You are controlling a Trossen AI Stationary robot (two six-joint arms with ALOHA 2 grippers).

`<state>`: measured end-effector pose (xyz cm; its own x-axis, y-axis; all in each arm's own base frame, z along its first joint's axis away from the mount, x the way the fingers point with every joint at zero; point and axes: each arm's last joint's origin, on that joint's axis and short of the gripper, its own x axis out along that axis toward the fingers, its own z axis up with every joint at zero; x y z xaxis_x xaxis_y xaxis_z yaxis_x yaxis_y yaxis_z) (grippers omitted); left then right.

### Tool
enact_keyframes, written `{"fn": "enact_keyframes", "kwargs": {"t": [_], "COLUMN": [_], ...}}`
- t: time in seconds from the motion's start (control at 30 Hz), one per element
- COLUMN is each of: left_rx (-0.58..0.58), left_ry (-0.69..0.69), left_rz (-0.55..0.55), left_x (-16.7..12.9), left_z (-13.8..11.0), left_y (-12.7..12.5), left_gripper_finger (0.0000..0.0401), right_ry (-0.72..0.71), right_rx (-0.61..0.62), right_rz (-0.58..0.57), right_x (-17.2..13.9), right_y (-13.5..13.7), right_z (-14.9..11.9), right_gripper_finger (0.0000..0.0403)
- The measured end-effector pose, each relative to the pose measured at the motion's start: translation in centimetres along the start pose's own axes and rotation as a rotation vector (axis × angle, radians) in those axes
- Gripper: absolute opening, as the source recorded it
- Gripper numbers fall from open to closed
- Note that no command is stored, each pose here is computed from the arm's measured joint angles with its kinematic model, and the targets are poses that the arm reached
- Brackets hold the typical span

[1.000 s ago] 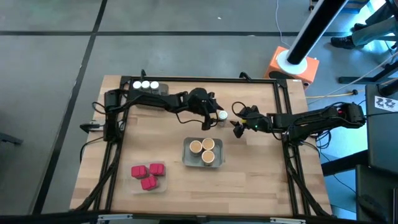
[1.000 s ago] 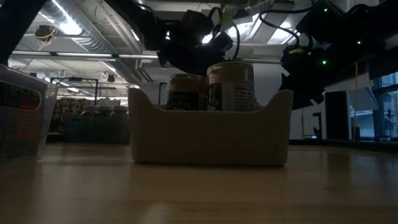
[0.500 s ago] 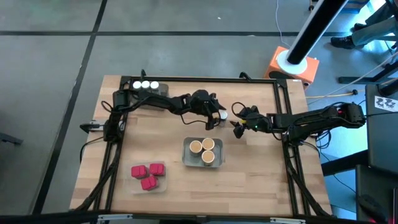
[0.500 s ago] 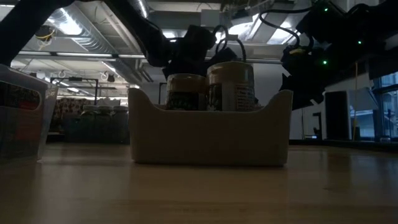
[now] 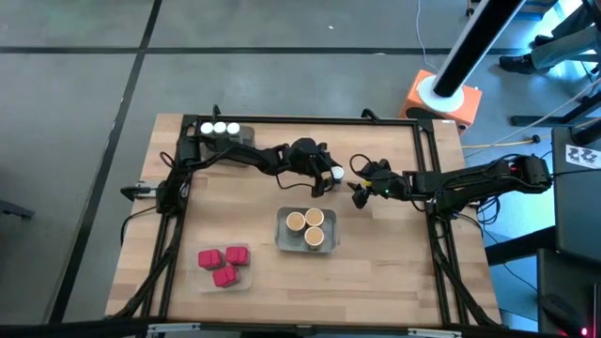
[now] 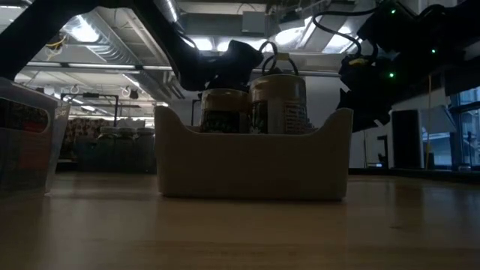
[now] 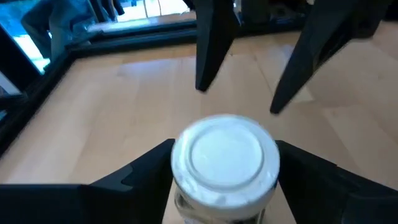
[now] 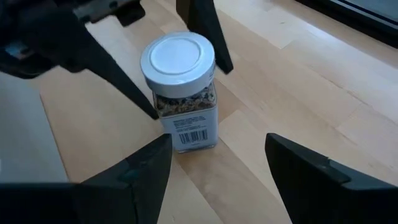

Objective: Sort spices by type
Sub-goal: Put the white seasoning bottle into the black bin

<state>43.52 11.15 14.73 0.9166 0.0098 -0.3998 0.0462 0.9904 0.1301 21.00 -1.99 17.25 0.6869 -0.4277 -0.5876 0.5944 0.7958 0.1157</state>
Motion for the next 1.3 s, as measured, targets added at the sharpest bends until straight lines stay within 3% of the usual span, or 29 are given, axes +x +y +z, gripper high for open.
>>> {"fn": "enact_keyframes", "kwargs": {"t": [0.23, 0.6, 0.97, 1.3], "left_rx": [0.027, 0.059, 0.208, 0.123], "left_ry": [-0.023, 0.018, 0.051, 0.235], "left_rz": [0.004, 0.017, 0.181, 0.323], "left_x": [-0.1, -1.3, -9.5, -16.8], "left_z": [0.3, 1.4, 8.5, 9.4], "left_y": [0.2, 0.2, 0.9, 3.8], "left_gripper_finger": [0.0195, 0.0194, 0.0194, 0.0194], "right_ry": [-0.011, -0.018, -0.011, -0.005], "right_rx": [-0.005, -0.006, -0.01, -0.013], "right_rz": [-0.025, -0.046, -0.05, -0.053], "right_x": [0.0, 0.0, 0.0, 0.0], "right_y": [-0.1, -0.1, -0.2, -0.2], "right_z": [0.0, 0.0, -0.1, -0.1], "right_gripper_finger": [0.0257, 0.0257, 0.0257, 0.0257]}}
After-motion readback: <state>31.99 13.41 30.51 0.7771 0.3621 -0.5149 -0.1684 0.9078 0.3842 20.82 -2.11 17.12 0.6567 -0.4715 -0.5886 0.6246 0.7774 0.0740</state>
